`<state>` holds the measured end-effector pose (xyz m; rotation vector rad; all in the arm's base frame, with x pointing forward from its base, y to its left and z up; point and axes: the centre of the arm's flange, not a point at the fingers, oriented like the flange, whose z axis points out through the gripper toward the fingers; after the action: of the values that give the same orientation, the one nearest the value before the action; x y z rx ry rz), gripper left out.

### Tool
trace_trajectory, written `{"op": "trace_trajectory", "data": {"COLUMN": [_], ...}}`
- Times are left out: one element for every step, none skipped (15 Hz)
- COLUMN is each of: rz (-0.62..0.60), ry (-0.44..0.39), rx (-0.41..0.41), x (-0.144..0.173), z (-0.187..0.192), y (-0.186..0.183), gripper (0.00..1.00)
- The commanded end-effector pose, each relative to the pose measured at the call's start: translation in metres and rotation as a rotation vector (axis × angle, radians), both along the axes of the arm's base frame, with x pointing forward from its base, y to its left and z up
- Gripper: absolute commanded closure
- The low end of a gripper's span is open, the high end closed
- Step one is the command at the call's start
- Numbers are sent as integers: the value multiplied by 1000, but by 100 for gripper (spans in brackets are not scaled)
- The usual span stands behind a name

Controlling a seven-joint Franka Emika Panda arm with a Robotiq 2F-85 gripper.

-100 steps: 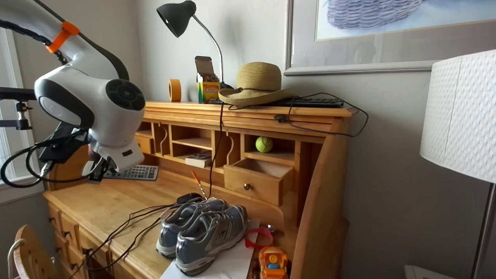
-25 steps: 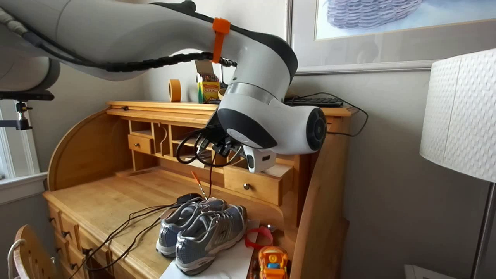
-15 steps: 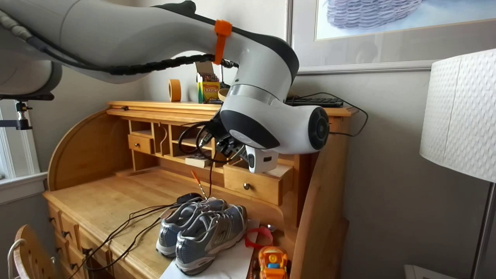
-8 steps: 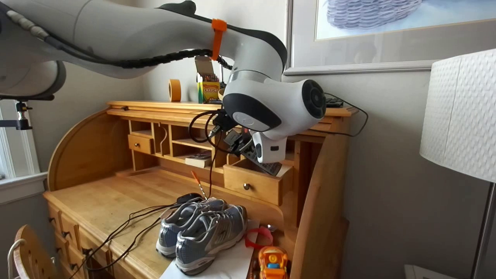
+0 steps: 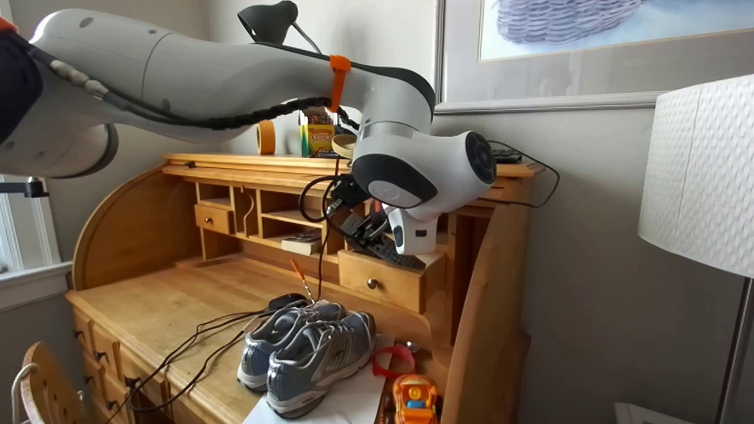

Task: Pick up the remote and put it in the drawer on the right

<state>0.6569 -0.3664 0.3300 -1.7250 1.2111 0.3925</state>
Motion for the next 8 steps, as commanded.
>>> {"op": "trace_trajectory", "data": {"rz": [-15, -34, -49, -58, -59, -59, -58, -61], "ry": [29, 18, 15, 13, 15, 19, 22, 25], "rx": [-70, -87, -103, -116, -120, -128, -131, -135], "x": [22, 23, 23, 24, 24, 25, 26, 27], "z": [-7, -6, -6, -6, -6, -6, -7, -7], "y": [-18, -19, -21, -22, -22, -21, -19, -18], "gripper": [69, 69, 69, 69, 69, 69, 69, 69]}}
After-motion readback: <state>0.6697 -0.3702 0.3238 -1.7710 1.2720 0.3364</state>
